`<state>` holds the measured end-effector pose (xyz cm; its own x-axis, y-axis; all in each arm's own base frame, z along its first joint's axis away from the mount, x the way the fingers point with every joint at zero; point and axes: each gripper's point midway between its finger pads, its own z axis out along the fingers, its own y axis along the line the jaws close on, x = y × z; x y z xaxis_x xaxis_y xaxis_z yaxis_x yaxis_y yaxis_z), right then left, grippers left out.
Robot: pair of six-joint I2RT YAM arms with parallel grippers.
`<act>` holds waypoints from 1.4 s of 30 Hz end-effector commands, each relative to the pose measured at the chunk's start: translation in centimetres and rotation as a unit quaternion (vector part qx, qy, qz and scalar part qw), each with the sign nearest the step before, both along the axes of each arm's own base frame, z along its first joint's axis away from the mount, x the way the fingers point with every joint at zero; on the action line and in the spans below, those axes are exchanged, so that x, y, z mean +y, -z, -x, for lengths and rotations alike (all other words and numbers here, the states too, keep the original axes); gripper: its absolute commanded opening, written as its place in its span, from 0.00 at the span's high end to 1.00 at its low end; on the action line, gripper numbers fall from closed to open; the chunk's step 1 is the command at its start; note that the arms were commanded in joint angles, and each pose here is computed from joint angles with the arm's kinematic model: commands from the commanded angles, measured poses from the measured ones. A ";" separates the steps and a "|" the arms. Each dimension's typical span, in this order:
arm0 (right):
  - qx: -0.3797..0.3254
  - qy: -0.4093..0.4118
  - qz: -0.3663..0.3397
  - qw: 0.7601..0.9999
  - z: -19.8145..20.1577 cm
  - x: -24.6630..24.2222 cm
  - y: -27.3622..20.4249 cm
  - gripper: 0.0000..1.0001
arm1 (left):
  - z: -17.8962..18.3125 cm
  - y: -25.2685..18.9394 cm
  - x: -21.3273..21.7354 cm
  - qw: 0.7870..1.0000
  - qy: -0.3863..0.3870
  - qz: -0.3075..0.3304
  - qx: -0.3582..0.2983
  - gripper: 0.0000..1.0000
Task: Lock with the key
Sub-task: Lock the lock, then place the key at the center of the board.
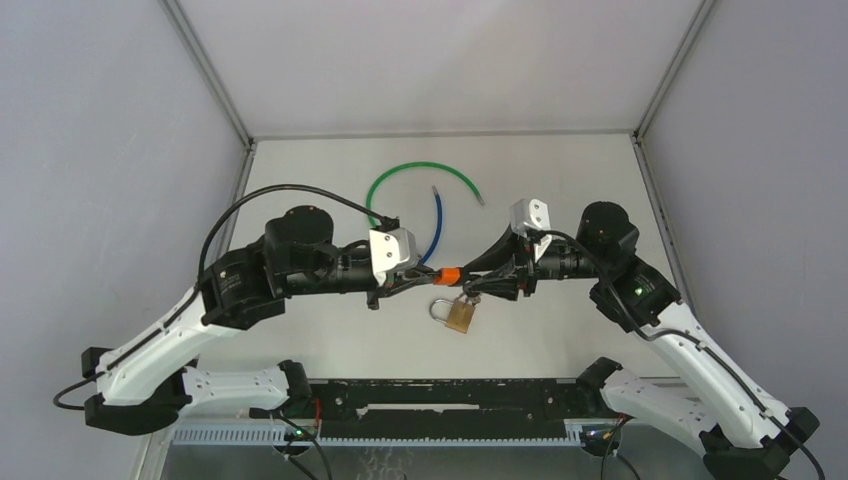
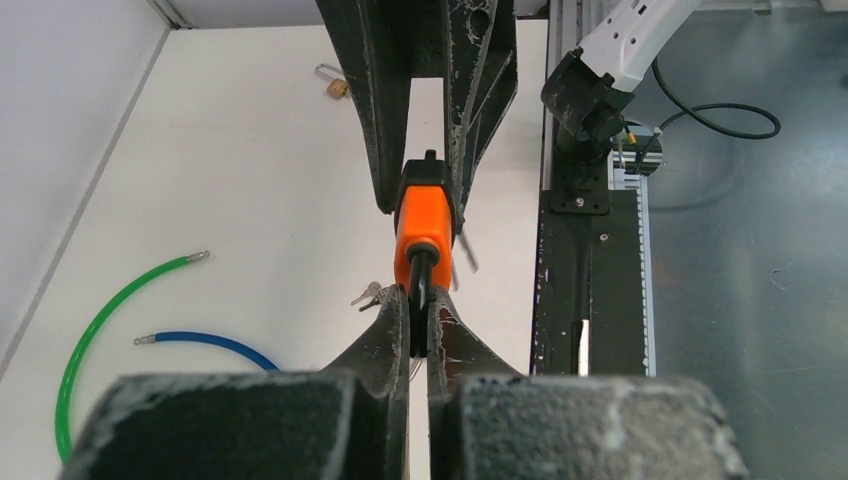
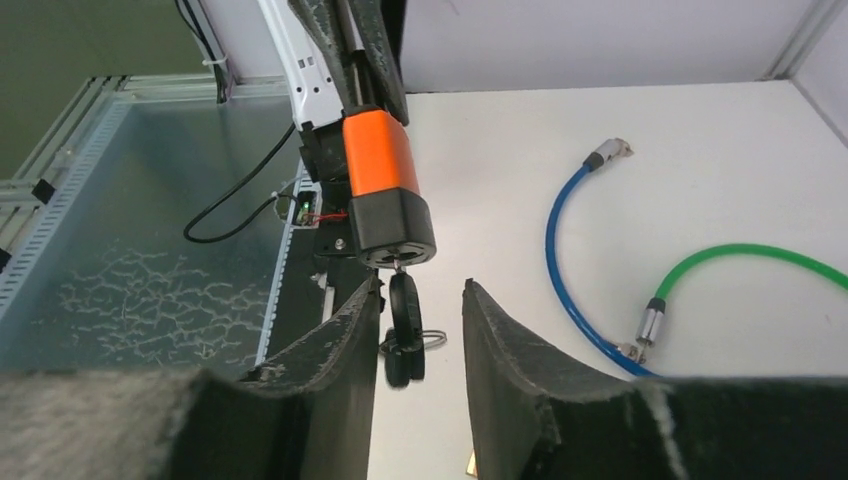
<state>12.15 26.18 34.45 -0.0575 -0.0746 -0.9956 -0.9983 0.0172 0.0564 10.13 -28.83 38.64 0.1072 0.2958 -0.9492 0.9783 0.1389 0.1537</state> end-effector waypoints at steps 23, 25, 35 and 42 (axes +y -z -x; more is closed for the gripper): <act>0.141 0.314 0.071 0.936 -12.7 -6.8 8.7 1.00 | -4.5 -4.3 6.5 0.982 -0.099 0.029 -0.157 1.00; 0.254 0.359 0.091 0.893 -14.4 -8.1 12.9 1.00 | -4.2 -3.5 6.1 0.986 -0.097 0.040 -0.131 1.00; 0.500 0.416 0.138 0.747 -14.4 -11.5 26.7 1.00 | -2.8 0.1 5.0 0.993 -0.092 0.068 -0.021 1.00; 0.529 0.451 0.145 0.704 -16.4 -13.6 30.4 0.79 | -2.2 2.0 4.1 0.993 -0.085 0.072 0.031 1.00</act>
